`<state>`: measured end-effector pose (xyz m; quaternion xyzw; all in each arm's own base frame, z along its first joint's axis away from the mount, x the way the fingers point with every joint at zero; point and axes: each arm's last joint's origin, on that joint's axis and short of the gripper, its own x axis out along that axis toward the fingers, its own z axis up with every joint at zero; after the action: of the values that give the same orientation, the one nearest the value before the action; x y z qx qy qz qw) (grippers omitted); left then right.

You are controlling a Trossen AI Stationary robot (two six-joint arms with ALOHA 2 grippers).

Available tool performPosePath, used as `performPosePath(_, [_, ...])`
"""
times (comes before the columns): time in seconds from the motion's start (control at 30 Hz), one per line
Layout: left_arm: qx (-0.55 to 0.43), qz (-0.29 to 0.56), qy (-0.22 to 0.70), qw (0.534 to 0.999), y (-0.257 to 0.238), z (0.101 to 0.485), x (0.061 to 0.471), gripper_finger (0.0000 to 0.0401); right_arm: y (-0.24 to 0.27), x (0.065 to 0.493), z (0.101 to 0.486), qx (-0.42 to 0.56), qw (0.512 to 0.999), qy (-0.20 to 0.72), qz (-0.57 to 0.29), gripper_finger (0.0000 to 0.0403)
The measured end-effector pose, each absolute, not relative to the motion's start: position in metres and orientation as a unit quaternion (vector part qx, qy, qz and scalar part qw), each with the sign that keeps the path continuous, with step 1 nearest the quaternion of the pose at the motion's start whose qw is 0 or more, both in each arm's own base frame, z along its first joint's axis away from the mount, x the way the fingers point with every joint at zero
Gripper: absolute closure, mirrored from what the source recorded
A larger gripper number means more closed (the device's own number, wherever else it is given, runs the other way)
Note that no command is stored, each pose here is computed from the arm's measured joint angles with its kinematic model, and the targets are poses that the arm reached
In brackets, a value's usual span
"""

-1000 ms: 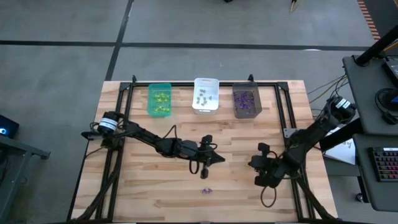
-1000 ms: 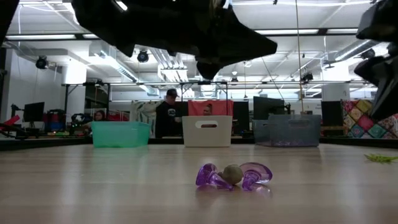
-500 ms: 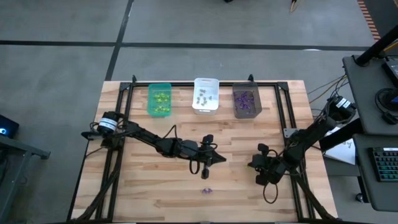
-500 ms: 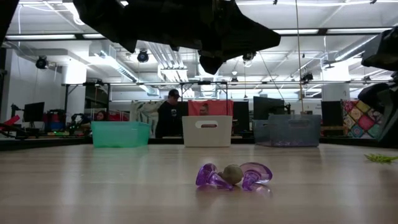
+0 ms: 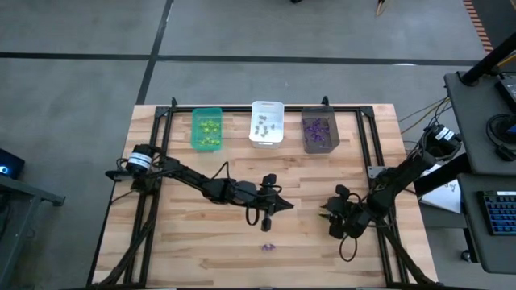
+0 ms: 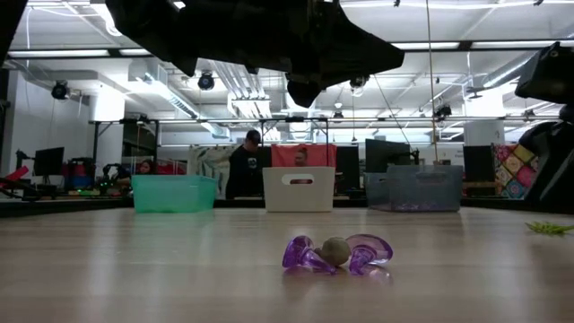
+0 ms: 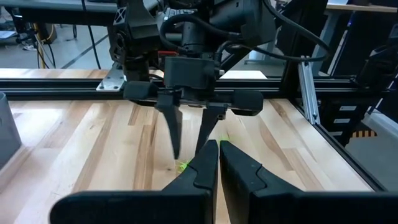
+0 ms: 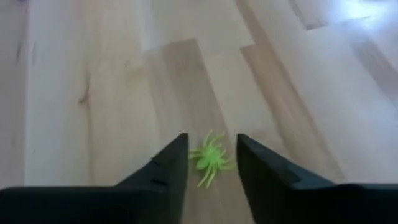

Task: Sort Halloween decoration
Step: Put the green spider toy into the blue bin

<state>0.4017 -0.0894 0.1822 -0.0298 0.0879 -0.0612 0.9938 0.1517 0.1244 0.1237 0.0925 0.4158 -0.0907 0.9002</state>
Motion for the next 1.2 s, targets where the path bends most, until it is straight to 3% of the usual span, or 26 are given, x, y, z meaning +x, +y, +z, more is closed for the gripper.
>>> performPosePath(0.2, [-0.03, -0.06, 0.088, 0.994, -0.089, 0.182, 0.402, 0.0401, 0.124, 0.153, 0.12, 0.122, 0.898, 0.403, -0.128, 0.0211])
performPosePath(0.57, [-0.03, -0.06, 0.088, 0.994, -0.089, 0.182, 0.402, 0.0401, 0.127, 0.155, 0.091, 0.113, 0.873, 0.446, -0.16, 0.0206])
performPosePath(0.77, [-0.03, -0.06, 0.087, 0.994, -0.089, 0.183, 0.401, 0.0401, 0.129, 0.156, 0.088, 0.109, 0.874, 0.449, -0.151, 0.0241])
performPosePath(1.2, [-0.035, -0.062, 0.058, 0.996, -0.089, 0.197, 0.399, 0.0401, 0.13, 0.158, 0.103, 0.115, 0.889, 0.427, -0.117, 0.0377])
